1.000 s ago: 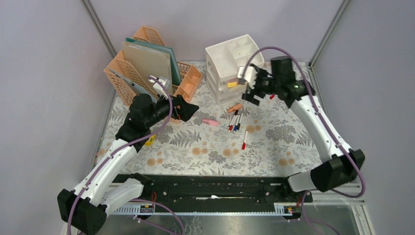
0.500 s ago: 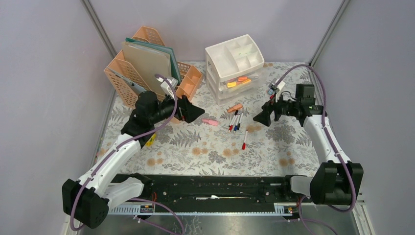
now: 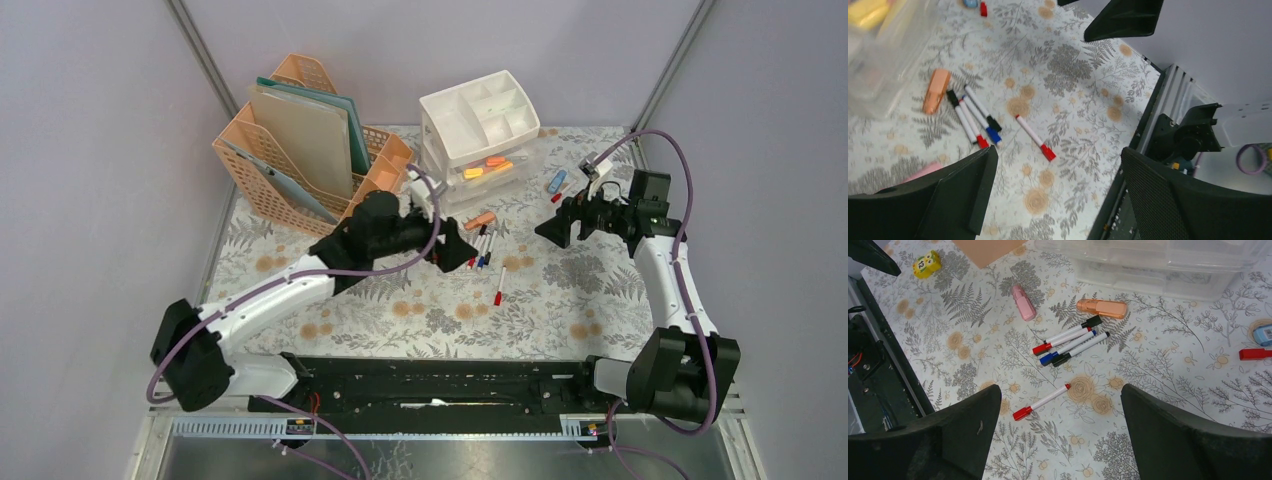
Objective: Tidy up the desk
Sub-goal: Close the drawer in the storage box.
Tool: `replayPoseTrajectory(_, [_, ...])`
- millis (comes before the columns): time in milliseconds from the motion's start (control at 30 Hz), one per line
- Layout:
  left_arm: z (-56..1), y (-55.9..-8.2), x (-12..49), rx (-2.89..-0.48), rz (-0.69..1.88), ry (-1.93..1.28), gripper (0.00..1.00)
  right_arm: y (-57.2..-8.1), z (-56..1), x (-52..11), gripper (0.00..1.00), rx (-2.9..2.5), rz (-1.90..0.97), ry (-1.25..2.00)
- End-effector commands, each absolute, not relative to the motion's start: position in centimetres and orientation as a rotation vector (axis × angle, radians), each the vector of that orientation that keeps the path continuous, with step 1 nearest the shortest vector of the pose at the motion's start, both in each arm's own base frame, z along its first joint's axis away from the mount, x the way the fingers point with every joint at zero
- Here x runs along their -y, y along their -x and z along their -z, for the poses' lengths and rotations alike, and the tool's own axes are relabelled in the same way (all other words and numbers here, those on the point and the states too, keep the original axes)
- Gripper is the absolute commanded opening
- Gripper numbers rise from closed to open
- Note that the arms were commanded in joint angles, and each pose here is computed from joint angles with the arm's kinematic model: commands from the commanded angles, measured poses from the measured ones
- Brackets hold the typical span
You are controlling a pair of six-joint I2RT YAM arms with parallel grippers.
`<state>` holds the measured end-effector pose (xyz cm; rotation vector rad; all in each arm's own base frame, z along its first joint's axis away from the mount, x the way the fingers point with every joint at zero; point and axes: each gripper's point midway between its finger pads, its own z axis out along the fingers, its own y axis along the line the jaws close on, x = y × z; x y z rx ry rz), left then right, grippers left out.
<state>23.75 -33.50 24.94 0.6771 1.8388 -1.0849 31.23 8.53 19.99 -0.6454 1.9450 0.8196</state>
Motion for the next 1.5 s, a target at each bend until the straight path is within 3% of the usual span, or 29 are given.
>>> replayPoseTrajectory(0, [-28.9,-25.9,36.2,-1.656,0.927,-0.785,0.99,-31.5,-21.8,-7.9,0.97,-1.889,-0.784,0.645])
replayPoseTrajectory(333, [-26.8,-29.8,42.3,-1.771,0.806,-0.972,0.98,-32.1,-21.2,-5.6,0.97,-1.917,-0.746,0.568])
replayPoseTrajectory(500, [-24.7,-32.1,43.8,-1.825,0.702,-1.057,0.88,-32.1,-21.3,-5.2,0.98,-1.918,-0.739,0.553])
replayPoseTrajectory(600, [-23.3,-34.0,44.2,-1.845,0.601,-1.085,0.72,-32.1,-21.3,-5.1,0.98,-1.915,-0.741,0.552])
replayPoseTrajectory(733, [-22.0,-36.8,44.0,-1.841,0.435,-1.098,0.34,-32.2,-21.1,-5.0,0.98,-1.919,-0.742,0.549])
replayPoseTrajectory(833, [-21.3,-38.7,43.8,-1.824,0.319,-1.108,0.21,-32.2,-21.0,-5.0,0.98,-1.921,-0.743,0.549])
replayPoseTrajectory(933, [-21.0,-40.7,43.6,-1.793,0.199,-1.106,0.14,-32.1,-21.0,-5.1,0.98,-1.921,-0.75,0.548])
replayPoseTrajectory(1133, [-21.0,-46.4,41.7,-1.748,-0.072,-0.962,0.11,-32.1,-21.0,-5.0,0.98,-1.92,-0.75,0.549])
replayPoseTrajectory(1233, [-21.5,-48.8,40.7,-1.75,-0.13,-0.858,0.21,-32.1,-20.9,-5.1,0.98,-1.92,-0.751,0.55])
replayPoseTrajectory(1333, [-22.6,-49.8,40.7,-1.73,-0.089,-0.796,0.37,-32.1,-20.9,-5.1,0.98,-1.919,-0.756,0.55])
replayPoseTrajectory(1467, [-23.2,-50.6,40.9,-1.72,-0.026,-0.745,0.48,-32.1,-20.7,-5.0,0.99,-1.922,-0.758,0.548])
